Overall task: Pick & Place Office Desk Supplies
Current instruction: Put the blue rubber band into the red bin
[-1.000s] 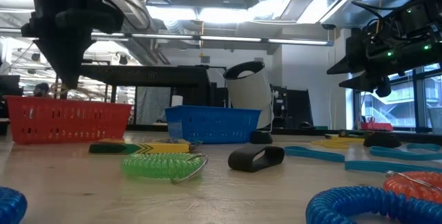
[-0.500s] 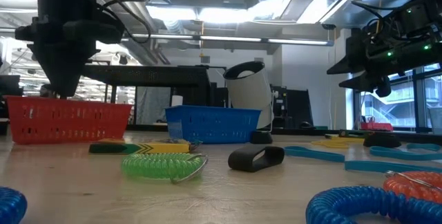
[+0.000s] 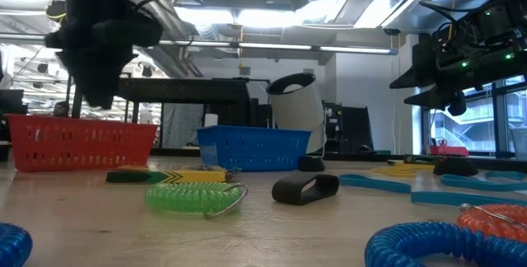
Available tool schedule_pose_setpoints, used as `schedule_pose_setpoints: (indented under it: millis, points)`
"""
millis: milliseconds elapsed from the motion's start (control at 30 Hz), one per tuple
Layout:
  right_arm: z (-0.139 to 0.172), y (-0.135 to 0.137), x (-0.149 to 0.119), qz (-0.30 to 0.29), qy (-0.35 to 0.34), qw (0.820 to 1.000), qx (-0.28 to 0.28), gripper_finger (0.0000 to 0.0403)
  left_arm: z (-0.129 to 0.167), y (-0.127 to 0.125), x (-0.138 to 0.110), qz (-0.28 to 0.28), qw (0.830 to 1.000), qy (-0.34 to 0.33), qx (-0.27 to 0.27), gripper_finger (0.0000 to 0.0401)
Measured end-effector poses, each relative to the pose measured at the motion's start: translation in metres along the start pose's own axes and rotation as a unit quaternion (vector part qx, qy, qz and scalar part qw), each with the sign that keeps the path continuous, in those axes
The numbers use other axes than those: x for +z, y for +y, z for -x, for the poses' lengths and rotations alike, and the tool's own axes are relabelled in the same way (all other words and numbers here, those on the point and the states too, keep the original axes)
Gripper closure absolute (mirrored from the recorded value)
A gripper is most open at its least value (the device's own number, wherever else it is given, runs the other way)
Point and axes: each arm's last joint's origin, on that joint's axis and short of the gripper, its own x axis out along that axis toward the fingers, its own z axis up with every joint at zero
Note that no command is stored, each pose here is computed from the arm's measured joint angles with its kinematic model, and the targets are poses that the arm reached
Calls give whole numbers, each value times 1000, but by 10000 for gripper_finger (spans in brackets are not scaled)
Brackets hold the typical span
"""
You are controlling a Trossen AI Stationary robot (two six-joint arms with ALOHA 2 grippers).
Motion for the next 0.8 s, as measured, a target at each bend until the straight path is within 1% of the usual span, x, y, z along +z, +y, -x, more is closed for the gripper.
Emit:
schedule_pose_setpoints:
  millis: [100,200,333,433,500,633,800]
  points:
    - [0,0,0,0,0,1000,0,92,7,-9,7,-17,998,-53,-30,258]
    - [0,0,0,0,0,1000,0,92,13,-23,12,-44,990,-97,-90,260]
    - [0,0,0,0,0,1000,0,92,20,-47,11,-84,969,-146,-182,252]
    - [0,0,0,0,0,1000,0,92,22,-64,4,-117,952,-160,-234,237]
    - [0,0,0,0,0,1000,0,92,21,-74,-5,-140,942,-149,-265,225]
    - [0,0,0,0,0,1000,0,92,19,-86,-27,-223,920,-83,-312,207]
    - [0,0,0,0,0,1000,0,92,16,-92,-48,-307,889,-16,-340,206]
